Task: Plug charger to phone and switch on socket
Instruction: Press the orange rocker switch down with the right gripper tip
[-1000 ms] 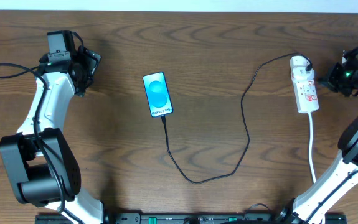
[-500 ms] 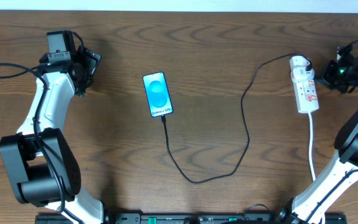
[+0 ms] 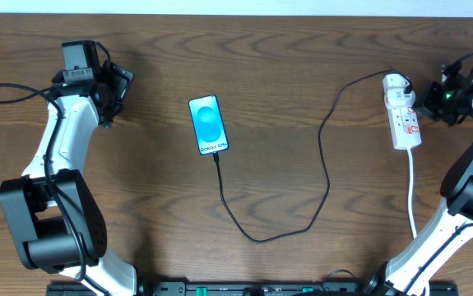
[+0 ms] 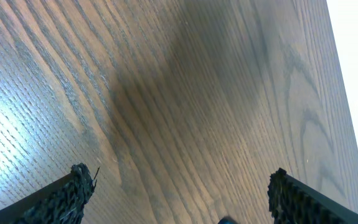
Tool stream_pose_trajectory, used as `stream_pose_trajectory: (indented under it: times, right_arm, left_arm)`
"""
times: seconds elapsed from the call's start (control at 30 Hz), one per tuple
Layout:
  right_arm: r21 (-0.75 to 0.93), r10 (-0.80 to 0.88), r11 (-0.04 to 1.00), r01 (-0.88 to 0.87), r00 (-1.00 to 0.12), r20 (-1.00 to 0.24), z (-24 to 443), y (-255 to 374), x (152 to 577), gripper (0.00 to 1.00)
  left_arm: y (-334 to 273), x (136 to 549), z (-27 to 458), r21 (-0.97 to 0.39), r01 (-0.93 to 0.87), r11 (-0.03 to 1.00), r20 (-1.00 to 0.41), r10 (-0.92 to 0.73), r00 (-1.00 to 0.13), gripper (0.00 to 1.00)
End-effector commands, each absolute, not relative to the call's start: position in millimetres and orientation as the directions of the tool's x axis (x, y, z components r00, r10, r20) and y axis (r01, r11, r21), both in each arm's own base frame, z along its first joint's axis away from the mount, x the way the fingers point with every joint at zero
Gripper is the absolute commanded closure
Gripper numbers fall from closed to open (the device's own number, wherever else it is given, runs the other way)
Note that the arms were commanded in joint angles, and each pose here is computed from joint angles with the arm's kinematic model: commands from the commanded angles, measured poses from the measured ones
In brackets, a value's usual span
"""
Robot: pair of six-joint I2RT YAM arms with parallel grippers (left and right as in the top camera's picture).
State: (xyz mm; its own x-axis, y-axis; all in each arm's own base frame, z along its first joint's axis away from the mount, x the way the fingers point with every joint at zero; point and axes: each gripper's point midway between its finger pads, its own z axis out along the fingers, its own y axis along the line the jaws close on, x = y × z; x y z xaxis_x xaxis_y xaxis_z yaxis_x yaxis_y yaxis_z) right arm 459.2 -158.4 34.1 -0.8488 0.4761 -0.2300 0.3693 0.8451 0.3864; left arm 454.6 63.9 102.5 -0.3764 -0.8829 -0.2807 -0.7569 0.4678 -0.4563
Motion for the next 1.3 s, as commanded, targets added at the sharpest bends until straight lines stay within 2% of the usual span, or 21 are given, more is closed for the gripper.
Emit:
stream_pose_trajectory:
  times: [0.0, 0.27, 0.5, 1.0, 1.27]
  right_arm:
    - [0.408, 0.441, 0.853, 0.326, -0.868, -0.229, 37.7, -137.0, 460.5, 0.99]
    - [0.403, 0.421, 0.862, 0.307, -0.877, -0.232, 32.6, -127.2, 462.5, 0.99]
    - [0.336, 0.431, 0.880, 0.336, -0.861, -0.269, 30.5, -142.0, 467.5, 0.99]
    - [0.352, 0.421, 0.882, 0.314, -0.861, -0.285, 32.8, -137.9, 472.5, 0.99]
    - [0.365, 0.387, 0.888, 0.280, -0.884, -0.264, 28.6, -114.3, 472.8, 0.99]
  left_arm:
    - [69.1, 454.9, 104.1, -0.441, -0.758, 0.481, -0.306, -0.874, -0.377, 0.08]
    - [69.1, 454.9, 104.1, -0.441, -0.758, 0.481, -0.306, -0.874, -0.377, 0.08]
    - [69.1, 455.0, 104.2, -0.441, -0.757, 0.481, -0.306, -0.874, -0.377, 0.08]
    - [69.2, 454.9, 104.2, -0.441, -0.758, 0.481, -0.307, -0.874, -0.376, 0.08]
    - [69.1, 454.9, 104.1, -0.441, -0.758, 0.481, -0.306, -0.874, -0.377, 0.08]
